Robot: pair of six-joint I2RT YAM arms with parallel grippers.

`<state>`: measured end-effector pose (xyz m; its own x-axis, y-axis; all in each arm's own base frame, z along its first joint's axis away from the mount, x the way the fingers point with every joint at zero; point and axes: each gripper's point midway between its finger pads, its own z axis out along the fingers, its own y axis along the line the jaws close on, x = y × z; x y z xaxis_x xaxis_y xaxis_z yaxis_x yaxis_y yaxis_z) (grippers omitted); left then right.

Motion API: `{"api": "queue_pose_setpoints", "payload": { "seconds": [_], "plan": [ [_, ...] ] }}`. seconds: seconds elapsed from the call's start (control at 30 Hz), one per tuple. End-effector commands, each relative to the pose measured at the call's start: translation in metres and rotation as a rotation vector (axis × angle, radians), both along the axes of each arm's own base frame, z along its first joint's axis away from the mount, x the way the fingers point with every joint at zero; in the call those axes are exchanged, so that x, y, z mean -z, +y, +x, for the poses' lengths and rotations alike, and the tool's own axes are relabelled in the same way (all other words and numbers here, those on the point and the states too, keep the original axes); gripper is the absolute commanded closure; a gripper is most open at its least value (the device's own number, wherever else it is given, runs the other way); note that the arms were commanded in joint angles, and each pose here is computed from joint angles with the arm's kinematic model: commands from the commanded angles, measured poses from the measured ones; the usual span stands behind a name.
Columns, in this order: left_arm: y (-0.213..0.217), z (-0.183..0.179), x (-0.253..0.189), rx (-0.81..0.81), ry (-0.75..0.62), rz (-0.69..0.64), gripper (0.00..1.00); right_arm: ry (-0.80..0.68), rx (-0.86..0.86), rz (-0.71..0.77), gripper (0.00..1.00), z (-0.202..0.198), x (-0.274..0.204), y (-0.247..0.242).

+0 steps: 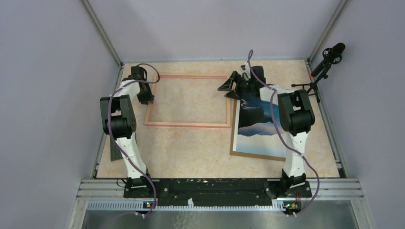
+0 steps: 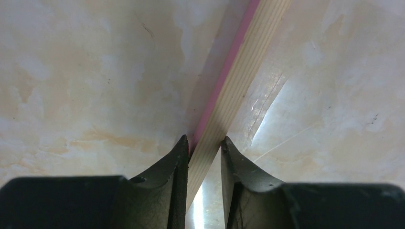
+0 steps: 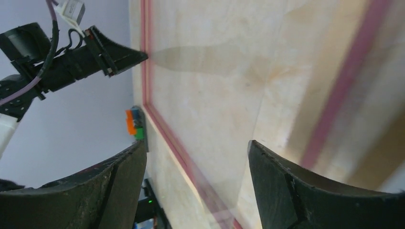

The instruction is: Put the photo into the frame

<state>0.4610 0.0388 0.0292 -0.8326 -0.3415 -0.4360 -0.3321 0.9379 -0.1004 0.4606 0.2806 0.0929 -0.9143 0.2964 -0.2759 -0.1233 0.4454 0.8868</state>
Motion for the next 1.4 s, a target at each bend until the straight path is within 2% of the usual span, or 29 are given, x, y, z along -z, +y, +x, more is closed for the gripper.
{"api": "queue_pose_setpoints", "payload": {
  "seconds": [0.0,0.1,0.17,0.2,0.3,0.4,0.57,0.67,0.8,0.97,1.1,1.23,1.37],
  "plan": [
    [0.002,-0.028,0.044,-0.014,0.142,0.025,0.75,-0.159,0.045,-0.161,0.23,0.003,-0.037,-0.058],
    [-0.001,-0.024,0.038,-0.011,0.123,0.007,0.73,-0.212,0.101,-0.316,0.22,0.003,-0.039,-0.089],
    [-0.004,-0.021,0.029,-0.011,0.111,-0.009,0.69,-0.230,0.113,-0.365,0.22,0.000,-0.040,-0.096],
    [-0.006,-0.020,0.023,-0.006,0.101,-0.017,0.65,-0.247,0.117,-0.369,0.22,0.000,-0.042,-0.095],
    [-0.007,-0.014,-0.008,0.002,0.035,-0.013,0.45,-0.241,0.104,-0.383,0.28,-0.005,-0.035,-0.087],
    [-0.011,-0.008,-0.049,0.012,-0.059,-0.009,0.37,-0.237,0.071,-0.414,0.39,-0.012,-0.026,-0.069],
    [-0.044,-0.005,-0.108,0.128,-0.241,-0.036,0.22,-0.240,0.060,-0.441,0.47,-0.013,-0.020,-0.051],
    [-0.076,-0.007,-0.131,0.224,-0.311,-0.136,0.16,-0.240,0.090,-0.475,0.45,-0.011,-0.023,-0.057],
    [-0.139,-0.018,-0.158,0.418,-0.394,-0.302,0.12,-0.266,0.105,-0.596,0.26,-0.020,-0.033,-0.079],
    [-0.232,-0.057,-0.166,0.644,-0.398,-0.619,0.11,-0.245,0.143,-0.824,0.06,-0.057,-0.034,-0.138],
    [-0.332,-0.122,-0.153,0.874,-0.267,-0.789,0.11,-0.105,0.331,-0.777,0.04,-0.091,-0.028,-0.209],
    [-0.403,-0.188,-0.137,1.050,-0.159,-0.802,0.11,0.082,0.614,-0.668,0.04,-0.125,-0.013,-0.279],
    [-0.450,-0.219,-0.120,1.071,-0.114,-0.773,0.13,0.294,0.846,-0.590,0.05,-0.169,0.021,-0.333]
  ]
}}
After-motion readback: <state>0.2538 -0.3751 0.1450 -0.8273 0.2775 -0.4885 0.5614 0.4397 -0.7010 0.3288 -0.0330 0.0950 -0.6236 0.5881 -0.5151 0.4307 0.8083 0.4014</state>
